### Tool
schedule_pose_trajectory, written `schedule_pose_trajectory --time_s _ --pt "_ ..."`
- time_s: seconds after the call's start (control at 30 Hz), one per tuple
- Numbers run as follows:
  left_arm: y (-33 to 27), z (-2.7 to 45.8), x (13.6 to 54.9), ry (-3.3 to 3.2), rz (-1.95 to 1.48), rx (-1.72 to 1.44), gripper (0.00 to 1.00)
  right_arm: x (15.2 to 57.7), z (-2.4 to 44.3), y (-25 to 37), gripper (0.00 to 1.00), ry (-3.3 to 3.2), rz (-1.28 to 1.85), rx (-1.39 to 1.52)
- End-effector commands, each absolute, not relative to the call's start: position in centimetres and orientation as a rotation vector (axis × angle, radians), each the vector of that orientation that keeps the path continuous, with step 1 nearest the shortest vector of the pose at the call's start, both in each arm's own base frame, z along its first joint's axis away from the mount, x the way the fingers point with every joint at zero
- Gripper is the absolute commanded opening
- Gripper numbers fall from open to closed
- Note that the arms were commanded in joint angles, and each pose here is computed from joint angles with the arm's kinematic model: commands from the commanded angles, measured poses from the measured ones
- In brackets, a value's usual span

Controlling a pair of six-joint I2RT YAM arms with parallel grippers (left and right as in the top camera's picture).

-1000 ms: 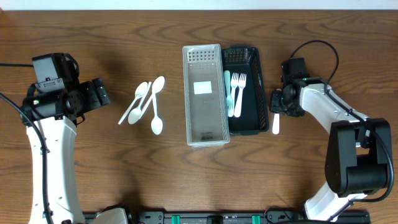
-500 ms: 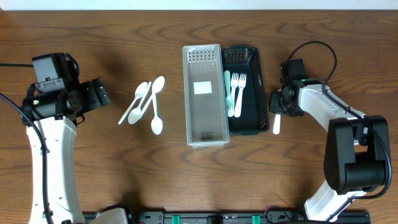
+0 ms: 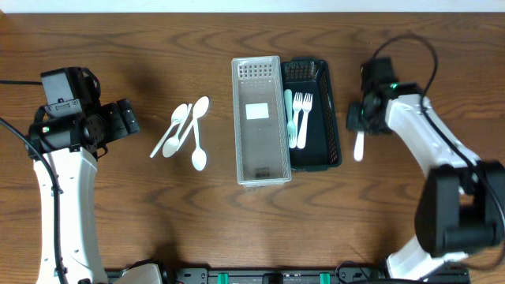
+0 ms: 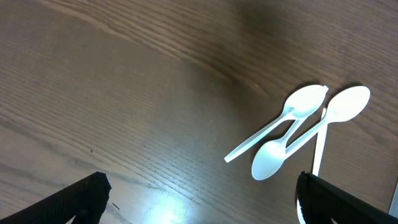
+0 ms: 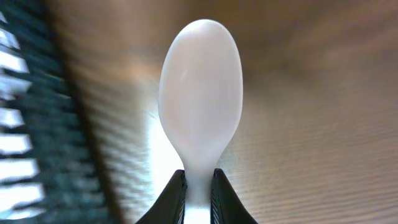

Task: Pack container
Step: 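Drop the spoon into the dark basket and lift the right gripper, then reach the left gripper to the spoon pile and grasp a spoon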

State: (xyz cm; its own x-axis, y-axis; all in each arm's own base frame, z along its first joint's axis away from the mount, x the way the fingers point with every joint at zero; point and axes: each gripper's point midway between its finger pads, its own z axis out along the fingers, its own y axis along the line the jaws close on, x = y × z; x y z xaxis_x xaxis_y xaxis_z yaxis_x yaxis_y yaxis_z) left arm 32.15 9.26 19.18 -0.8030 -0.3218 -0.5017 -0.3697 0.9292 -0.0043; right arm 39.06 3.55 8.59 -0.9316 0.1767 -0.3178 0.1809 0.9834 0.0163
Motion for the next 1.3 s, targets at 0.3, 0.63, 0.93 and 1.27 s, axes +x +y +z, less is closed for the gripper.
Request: schedule_pose_trajectory --time_s 0.3,0.63,0.93,1.27 --pt "9.5 19.8 32.4 2.563 0.135 -0.482 0.98 39.1 13.5 15.3 0.01 2.656 0.230 -0.097" --pt "9.5 19.9 32.6 2.551 0.133 -0.488 0.98 40.0 9.7 17.9 0.54 2.701 0.221 -0.198" --pt "8.2 19.0 31.3 2.585 0.007 -0.684 0.98 42.8 19.4 9.3 0.82 2.502 0.209 0.078" --pt "3.1 14.9 31.2 2.850 0.070 -0.278 0.99 40.4 18.5 -6.1 0.99 2.543 0.058 0.561"
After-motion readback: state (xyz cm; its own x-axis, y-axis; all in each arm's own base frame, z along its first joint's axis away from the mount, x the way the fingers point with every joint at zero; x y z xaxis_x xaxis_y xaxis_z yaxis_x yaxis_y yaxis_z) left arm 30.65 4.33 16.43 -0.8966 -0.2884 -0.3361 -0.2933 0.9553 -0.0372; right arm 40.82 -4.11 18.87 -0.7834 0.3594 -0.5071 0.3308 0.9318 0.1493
